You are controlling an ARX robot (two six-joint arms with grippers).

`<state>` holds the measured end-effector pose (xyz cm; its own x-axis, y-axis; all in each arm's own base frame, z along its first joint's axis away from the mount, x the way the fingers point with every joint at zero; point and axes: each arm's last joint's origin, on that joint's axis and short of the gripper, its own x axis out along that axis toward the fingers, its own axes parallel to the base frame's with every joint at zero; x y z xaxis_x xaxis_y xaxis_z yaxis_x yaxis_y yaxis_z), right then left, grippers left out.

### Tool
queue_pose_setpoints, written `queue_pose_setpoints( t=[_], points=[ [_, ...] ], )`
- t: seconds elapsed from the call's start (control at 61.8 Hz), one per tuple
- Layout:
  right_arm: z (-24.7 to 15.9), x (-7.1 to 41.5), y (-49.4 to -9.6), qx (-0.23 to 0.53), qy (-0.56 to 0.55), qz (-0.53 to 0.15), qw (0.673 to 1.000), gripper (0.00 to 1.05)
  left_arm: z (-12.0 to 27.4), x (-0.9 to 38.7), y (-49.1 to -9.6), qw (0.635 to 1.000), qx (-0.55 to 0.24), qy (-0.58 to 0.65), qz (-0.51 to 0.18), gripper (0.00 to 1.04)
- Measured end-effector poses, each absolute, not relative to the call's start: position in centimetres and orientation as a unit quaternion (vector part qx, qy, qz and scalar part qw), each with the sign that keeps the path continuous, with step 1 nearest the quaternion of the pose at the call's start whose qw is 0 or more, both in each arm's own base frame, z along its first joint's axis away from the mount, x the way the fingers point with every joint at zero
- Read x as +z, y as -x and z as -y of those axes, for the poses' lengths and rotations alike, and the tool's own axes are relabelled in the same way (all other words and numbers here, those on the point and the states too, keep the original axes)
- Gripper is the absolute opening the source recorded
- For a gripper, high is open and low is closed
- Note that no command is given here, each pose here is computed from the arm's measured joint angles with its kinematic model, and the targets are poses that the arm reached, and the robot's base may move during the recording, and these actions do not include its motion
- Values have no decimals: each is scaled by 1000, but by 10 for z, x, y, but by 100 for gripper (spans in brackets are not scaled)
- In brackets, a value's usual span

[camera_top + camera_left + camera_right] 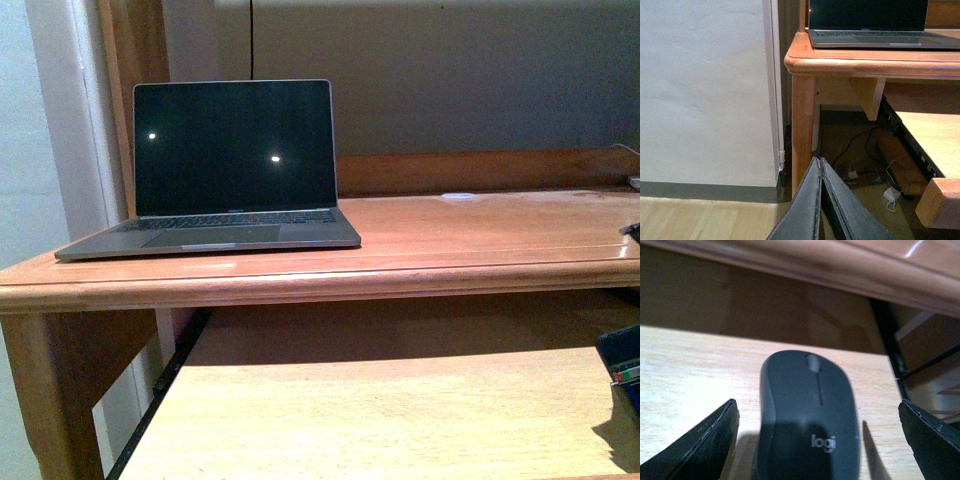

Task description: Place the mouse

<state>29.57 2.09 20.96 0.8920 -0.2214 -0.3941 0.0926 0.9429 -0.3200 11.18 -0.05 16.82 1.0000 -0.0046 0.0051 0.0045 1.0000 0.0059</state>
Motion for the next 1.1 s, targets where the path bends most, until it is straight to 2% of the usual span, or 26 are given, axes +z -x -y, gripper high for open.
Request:
queue_pose_setpoints(
  t=[0.243,0.291,0.404,0.469,0.615,0.825,0.938,1.1],
  points=[
    [-18,206,-309,-67,117,-258,957,97,0,168,-107,1000,-2,-3,2,3],
    [-16,205,-313,-68,97,-260,958,88,0,164,-101,1000,-3,-3,-13,3],
    [-13,204,-314,-73,75,-257,961,63,0,165,-98,1000,-2,-3,0,3],
    [-11,207,-313,-74,66,-254,962,58,0,165,-98,1000,-2,-3,1,3],
    [-9,223,-299,-65,53,-244,966,57,0,165,-98,1000,-2,-3,1,3],
    [-29,289,-279,-37,45,-177,982,57,0,165,-98,1000,-2,-3,1,3],
    [-55,320,-291,-30,44,-139,989,57,0,165,-98,1000,-2,-3,1,3],
    [-98,325,-331,-33,45,-140,989,57,0,165,-98,1000,-2,-3,1,3]
  ],
)
